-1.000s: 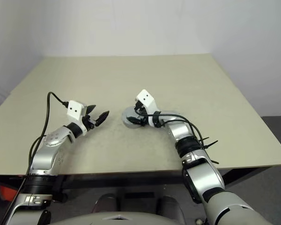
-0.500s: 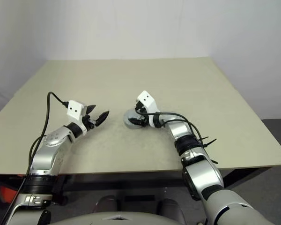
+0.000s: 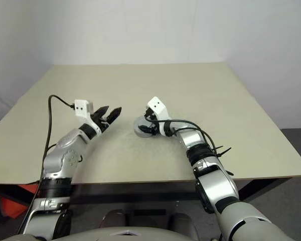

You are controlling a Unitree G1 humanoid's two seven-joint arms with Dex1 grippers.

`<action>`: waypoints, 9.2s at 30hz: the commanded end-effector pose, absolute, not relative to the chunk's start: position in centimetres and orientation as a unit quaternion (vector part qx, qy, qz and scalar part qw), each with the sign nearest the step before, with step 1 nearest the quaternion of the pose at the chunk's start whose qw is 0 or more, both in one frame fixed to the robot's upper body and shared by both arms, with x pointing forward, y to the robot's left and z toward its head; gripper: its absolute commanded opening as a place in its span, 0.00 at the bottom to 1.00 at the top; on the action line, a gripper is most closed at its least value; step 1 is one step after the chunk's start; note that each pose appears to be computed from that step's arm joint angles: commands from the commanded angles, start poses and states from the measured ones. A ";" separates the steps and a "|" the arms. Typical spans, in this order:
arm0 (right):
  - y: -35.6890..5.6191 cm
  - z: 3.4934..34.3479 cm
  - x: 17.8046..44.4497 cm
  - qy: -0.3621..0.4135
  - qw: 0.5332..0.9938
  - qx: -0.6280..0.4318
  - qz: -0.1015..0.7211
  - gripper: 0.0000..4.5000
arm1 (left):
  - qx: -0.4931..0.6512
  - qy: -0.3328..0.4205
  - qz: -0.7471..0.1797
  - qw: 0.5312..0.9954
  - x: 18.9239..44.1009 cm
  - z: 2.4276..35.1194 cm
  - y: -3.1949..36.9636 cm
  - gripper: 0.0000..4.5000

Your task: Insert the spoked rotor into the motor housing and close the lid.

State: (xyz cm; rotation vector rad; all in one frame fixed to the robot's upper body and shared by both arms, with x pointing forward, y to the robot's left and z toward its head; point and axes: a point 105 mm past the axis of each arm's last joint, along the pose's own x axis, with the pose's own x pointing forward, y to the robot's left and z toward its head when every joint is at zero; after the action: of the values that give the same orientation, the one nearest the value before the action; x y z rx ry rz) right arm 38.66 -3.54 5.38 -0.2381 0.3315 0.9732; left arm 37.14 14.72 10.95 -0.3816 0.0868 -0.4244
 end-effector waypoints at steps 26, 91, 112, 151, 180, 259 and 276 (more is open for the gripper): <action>-5.5 2.5 38.1 0.218 0.866 -0.125 0.432 0.69 | -0.220 0.278 -0.271 0.895 36.4 3.4 8.3 0.01; -3.0 7.9 34.8 0.410 0.716 0.423 0.374 0.99 | -0.233 0.272 -0.330 0.873 35.5 6.0 7.6 0.00; 0.3 7.3 35.9 0.416 0.714 0.426 0.368 0.64 | -0.224 0.265 -0.316 0.883 36.0 5.9 8.3 0.00; -0.1 17.3 38.4 0.308 0.649 0.543 0.434 0.47 | -0.589 0.073 -0.302 0.746 35.7 14.3 13.5 0.99; 0.1 19.1 36.6 0.284 0.634 0.538 0.477 0.47 | -0.652 0.083 -0.334 0.675 37.2 15.6 11.1 0.72; -0.7 14.6 40.1 0.264 0.770 0.459 0.356 1.00 | -0.566 -0.080 0.129 0.811 35.3 9.5 34.0 0.55; -0.7 14.4 40.5 0.276 0.773 0.443 0.359 1.00 | -0.476 -0.121 0.207 0.846 33.8 12.4 39.5 0.97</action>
State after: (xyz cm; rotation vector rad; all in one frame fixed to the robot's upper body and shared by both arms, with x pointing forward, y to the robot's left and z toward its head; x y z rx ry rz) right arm 40.00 -1.03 12.13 0.9804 0.6628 0.7306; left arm 33.73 38.66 10.37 -1.0447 -0.1911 0.4378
